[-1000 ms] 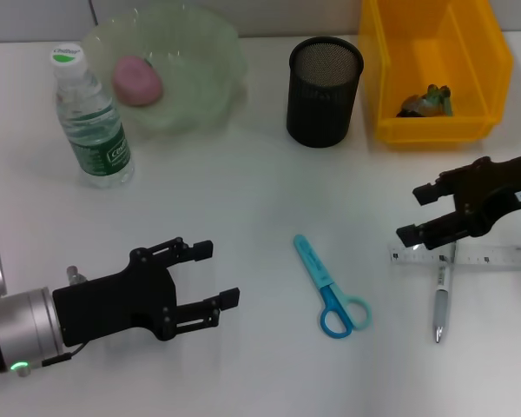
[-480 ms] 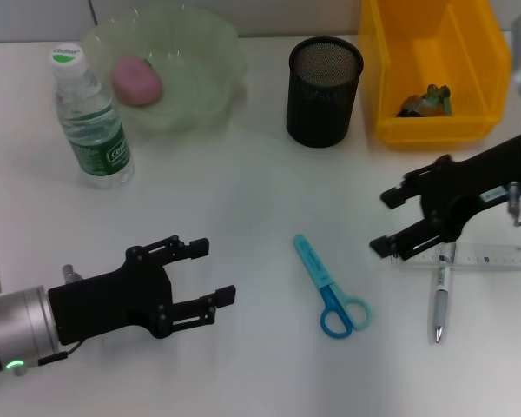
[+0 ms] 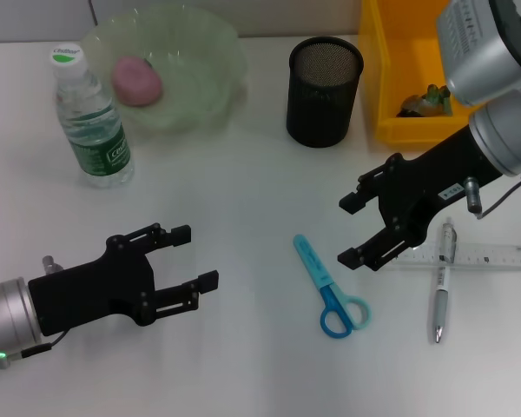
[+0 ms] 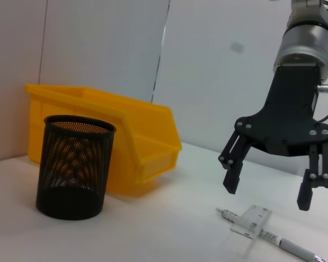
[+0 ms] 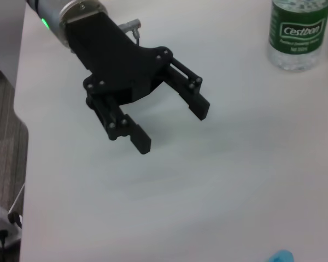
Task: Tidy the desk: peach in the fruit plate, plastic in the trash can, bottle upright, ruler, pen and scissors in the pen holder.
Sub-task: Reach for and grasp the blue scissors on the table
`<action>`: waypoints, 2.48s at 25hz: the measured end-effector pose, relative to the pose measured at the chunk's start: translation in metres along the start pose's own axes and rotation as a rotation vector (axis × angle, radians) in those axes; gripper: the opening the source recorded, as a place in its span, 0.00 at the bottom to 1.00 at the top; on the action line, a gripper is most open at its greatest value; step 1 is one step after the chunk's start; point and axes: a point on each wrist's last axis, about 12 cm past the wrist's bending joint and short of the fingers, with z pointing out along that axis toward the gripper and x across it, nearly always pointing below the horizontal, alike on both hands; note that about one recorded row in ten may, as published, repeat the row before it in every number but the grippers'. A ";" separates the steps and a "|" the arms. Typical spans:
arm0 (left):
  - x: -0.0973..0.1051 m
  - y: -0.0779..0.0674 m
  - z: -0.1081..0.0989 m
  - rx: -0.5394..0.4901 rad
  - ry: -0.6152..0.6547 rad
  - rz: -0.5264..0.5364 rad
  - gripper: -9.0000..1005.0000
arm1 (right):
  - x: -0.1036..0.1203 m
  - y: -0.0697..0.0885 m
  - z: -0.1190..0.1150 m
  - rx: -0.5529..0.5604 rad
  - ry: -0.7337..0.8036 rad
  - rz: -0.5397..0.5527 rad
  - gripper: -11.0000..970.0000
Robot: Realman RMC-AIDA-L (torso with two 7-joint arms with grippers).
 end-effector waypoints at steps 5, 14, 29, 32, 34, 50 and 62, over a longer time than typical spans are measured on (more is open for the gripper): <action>-0.002 0.002 -0.003 -0.004 -0.001 0.001 0.78 | -0.007 0.004 0.000 -0.034 0.031 -0.067 0.85; -0.005 0.006 -0.005 -0.014 -0.006 -0.005 0.78 | -0.033 0.018 0.006 -0.108 0.121 -0.373 0.85; -0.008 0.009 -0.010 -0.036 -0.005 -0.054 0.78 | -0.074 0.032 0.018 -0.238 0.225 -0.838 0.85; -0.004 0.007 -0.019 -0.064 -0.007 -0.049 0.78 | -0.076 0.039 0.017 -0.275 0.263 -0.988 0.85; -0.001 0.004 -0.026 -0.084 -0.011 -0.046 0.78 | -0.075 0.039 0.014 -0.281 0.288 -1.072 0.85; 0.006 -0.003 -0.035 -0.134 -0.043 -0.036 0.78 | -0.073 0.037 0.021 -0.350 0.469 -1.536 0.85; 0.011 -0.007 -0.038 -0.140 -0.035 -0.013 0.78 | -0.075 0.037 0.052 -0.357 0.408 -1.810 0.85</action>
